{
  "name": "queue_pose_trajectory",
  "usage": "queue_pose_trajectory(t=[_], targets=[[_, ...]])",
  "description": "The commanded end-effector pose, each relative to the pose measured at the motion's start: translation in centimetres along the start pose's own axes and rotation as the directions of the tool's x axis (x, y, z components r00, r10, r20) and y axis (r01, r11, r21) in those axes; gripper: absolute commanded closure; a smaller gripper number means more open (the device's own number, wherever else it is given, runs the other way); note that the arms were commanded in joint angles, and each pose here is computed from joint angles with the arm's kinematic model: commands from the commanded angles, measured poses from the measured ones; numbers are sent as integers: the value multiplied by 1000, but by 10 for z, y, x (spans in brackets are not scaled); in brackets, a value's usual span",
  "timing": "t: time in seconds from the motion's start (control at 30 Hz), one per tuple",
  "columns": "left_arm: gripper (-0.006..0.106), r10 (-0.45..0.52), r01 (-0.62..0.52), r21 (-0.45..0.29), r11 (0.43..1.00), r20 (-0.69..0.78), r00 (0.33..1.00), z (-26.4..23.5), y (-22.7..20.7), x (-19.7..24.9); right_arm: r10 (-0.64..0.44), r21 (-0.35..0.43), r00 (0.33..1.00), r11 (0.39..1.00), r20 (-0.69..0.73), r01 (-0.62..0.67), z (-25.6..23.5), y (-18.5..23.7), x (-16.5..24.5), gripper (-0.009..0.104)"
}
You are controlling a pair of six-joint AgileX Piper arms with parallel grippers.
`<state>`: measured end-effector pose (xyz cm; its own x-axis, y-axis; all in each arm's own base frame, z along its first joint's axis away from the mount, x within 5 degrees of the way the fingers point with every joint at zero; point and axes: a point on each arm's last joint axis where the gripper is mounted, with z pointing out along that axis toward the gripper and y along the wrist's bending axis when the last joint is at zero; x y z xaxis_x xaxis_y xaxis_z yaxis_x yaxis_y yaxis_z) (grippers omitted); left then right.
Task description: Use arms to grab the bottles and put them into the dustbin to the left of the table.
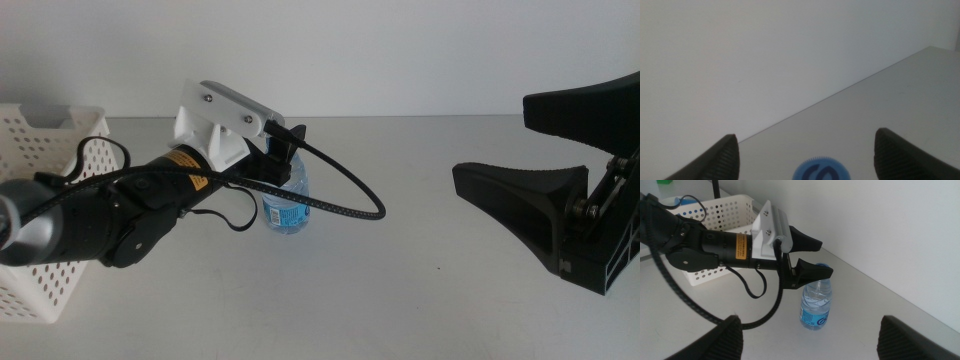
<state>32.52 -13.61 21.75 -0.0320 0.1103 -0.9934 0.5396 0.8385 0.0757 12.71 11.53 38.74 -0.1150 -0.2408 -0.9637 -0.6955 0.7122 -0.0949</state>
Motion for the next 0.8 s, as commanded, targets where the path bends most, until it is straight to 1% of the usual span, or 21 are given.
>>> queue_pose_trajectory(t=[0.0, 0.23, 0.4, 0.53, 0.77], targets=[[10, -20, 22, -13, 1000, 145, 989, 8, 6, -26, -19, 18, 994, 1000, 110, 17, -6, -2, -17, 8], [10, -52, 52, -4, 999, 83, 995, 26, 7, 2, -19, 18, 994, 1000, 110, 17, -6, -2, -17, 8], [10, -70, 69, 15, 998, 90, 993, 35, 5, 25, -19, 18, 994, 1000, 110, 17, -6, -2, -17, 8], [10, -93, 92, 20, 996, 61, 994, 39, 4, 40, -19, 18, 994, 1000, 110, 17, -6, -2, -17, 8], [10, -109, 105, 44, 994, 118, 987, 44, 1, 60, -19, 18, 994, 1000, 110, 17, -6, -2, -17, 8]])
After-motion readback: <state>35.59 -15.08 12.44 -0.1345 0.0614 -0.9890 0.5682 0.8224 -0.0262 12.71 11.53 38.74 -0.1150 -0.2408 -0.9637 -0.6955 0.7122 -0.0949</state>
